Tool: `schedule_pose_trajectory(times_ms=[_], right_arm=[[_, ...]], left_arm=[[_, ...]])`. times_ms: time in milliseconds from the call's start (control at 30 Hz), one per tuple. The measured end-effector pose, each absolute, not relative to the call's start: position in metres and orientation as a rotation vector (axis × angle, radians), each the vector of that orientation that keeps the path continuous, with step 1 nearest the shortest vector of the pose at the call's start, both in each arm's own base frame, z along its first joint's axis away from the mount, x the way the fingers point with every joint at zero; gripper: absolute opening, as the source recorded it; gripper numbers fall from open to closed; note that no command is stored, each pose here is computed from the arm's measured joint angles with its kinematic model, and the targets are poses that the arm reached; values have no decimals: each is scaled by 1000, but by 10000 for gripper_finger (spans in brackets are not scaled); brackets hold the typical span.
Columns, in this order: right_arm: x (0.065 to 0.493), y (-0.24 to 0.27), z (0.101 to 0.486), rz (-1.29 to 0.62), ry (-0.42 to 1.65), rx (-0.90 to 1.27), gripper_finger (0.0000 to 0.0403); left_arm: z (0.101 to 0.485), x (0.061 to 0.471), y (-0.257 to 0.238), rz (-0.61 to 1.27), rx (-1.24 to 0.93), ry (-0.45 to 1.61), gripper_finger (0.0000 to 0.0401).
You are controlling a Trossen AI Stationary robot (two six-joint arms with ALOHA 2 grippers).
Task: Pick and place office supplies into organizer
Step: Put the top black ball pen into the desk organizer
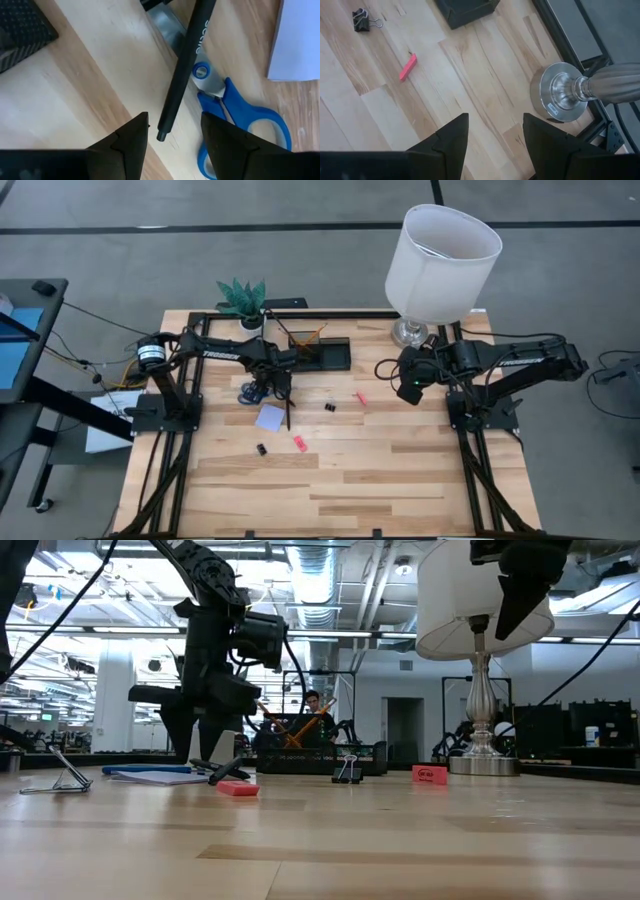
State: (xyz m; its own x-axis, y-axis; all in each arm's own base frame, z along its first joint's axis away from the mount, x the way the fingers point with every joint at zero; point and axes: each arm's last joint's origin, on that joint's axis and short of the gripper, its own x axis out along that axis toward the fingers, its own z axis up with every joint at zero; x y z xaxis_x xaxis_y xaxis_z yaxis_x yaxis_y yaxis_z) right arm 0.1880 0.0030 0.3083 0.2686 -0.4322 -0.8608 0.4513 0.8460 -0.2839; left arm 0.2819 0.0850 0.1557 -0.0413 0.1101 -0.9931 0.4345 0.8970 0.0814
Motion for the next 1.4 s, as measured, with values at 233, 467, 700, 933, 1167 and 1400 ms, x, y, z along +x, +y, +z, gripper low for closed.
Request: schedule_pose_trajectory(times_ms=[233, 467, 700, 933, 1167, 1400], right_arm=[[188, 3, 308, -596, 1154, 19, 181], [188, 3, 308, -596, 1154, 19, 181], [188, 3, 308, -596, 1154, 19, 182], [188, 3, 308, -596, 1154, 19, 180], [188, 3, 308, -596, 1154, 19, 182], [188, 3, 308, -596, 1154, 18, 180]], left_arm=[[156, 283, 85, -273, 440, 1598, 176], [156, 282, 86, -266, 459, 1607, 176], [156, 283, 86, -264, 461, 1602, 176], [156, 283, 86, -265, 459, 1602, 176], [150, 279, 85, -283, 471, 1607, 176], [141, 277, 84, -275, 485, 1588, 176]])
